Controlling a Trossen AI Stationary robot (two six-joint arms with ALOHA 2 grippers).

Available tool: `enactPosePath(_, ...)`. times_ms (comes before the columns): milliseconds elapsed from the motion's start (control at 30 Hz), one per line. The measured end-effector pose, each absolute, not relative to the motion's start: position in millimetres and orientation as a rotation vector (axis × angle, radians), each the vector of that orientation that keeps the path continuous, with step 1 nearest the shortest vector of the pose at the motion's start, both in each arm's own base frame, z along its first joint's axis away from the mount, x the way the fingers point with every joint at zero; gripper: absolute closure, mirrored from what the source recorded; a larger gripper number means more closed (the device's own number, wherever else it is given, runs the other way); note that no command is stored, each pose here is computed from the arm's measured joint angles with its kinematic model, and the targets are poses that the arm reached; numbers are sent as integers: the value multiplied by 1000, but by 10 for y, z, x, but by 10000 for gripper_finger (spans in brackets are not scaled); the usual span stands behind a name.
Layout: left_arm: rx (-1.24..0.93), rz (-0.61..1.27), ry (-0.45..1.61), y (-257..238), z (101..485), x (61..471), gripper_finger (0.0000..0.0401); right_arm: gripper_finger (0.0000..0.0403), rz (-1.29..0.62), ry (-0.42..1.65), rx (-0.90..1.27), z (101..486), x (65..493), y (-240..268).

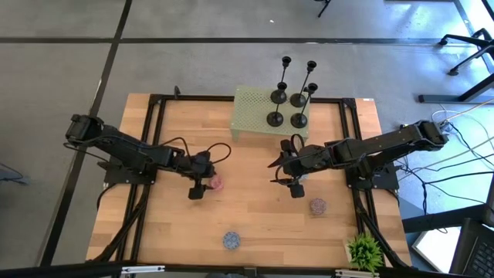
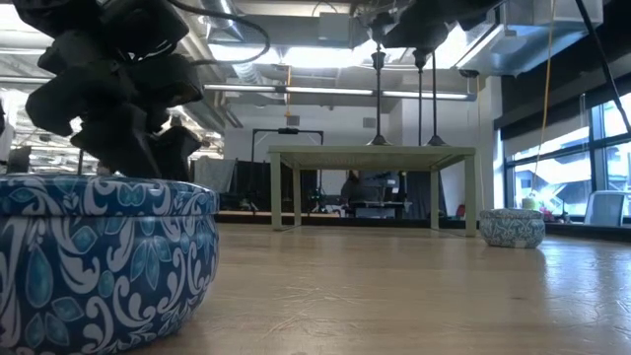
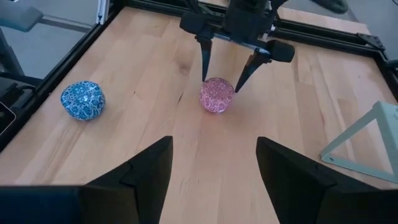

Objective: Pick & Place candle stick holders
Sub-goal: Put the pink scented candle on the shelf

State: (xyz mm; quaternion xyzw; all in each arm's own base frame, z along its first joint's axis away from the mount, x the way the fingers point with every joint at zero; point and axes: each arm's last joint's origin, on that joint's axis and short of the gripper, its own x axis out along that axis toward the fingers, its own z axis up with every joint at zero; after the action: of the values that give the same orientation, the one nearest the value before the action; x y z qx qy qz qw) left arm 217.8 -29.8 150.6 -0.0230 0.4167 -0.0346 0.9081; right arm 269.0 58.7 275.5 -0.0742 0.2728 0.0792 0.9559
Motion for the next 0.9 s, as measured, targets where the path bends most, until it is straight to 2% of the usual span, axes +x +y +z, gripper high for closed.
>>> enactPosePath(333, -79, -60, 828, -235, 1513, 2223, 108, 167, 161, 534, -148, 2772, 2700, 589)
enactPosePath(667, -91, -89, 855, -251, 1430, 2342, 80, 167, 161, 533, -148, 2774, 2699, 589)
enactPosePath(900, -92, -120, 896, -286, 1394, 2381, 77, 167, 163, 534, -148, 2772, 2699, 590)
